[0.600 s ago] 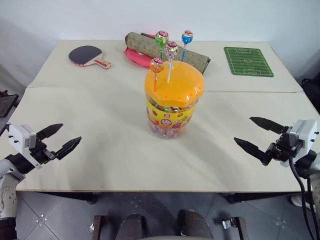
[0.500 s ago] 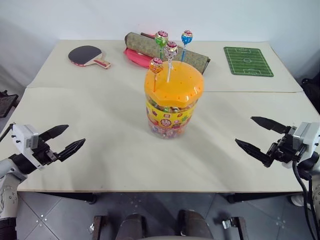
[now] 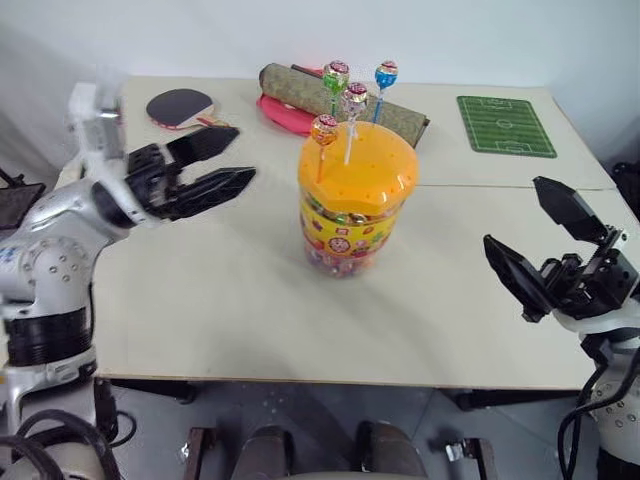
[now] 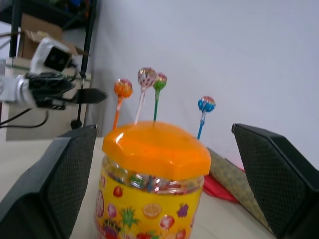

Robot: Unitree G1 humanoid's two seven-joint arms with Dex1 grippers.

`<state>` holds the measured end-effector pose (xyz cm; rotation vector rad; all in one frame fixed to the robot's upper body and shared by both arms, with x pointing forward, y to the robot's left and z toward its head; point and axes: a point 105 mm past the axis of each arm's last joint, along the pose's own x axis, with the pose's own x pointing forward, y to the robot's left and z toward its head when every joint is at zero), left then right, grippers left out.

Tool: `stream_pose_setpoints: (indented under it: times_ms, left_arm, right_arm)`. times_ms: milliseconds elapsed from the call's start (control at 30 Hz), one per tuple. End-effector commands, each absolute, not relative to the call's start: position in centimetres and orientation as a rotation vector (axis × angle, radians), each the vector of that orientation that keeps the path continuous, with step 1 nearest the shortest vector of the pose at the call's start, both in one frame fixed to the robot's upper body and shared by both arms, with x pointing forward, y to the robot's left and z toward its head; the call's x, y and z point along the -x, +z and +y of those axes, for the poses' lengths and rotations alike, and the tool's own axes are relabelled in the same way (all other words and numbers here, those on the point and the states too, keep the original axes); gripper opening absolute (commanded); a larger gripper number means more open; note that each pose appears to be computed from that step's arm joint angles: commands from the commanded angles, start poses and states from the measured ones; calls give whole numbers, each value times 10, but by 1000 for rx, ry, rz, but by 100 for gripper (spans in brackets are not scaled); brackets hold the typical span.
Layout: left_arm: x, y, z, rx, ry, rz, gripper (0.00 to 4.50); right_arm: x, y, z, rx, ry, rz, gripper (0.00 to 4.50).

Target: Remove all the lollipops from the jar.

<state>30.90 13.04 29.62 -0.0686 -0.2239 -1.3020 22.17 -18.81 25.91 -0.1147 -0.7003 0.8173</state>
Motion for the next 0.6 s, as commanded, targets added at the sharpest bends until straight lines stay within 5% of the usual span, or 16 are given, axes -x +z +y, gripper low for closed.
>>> stream_pose_setpoints:
  times_ms: [33, 100, 200, 600]
  left_arm:
    - [-316, 295, 110, 52, -1333, -172, 445]
    - [-319, 296, 102, 57, -1344, -173, 445]
    - [-330, 294, 97, 40, -1310, -175, 384]
    - [-323, 300, 82, 69, -1406, -244, 25]
  right_arm:
    - [-219, 264, -190, 177, 816, -728, 450]
    - [-220, 264, -191, 182, 809, -733, 450]
    - [-220, 263, -190, 181, 808, -730, 450]
    - [-219, 260, -185, 182, 832, -728, 450]
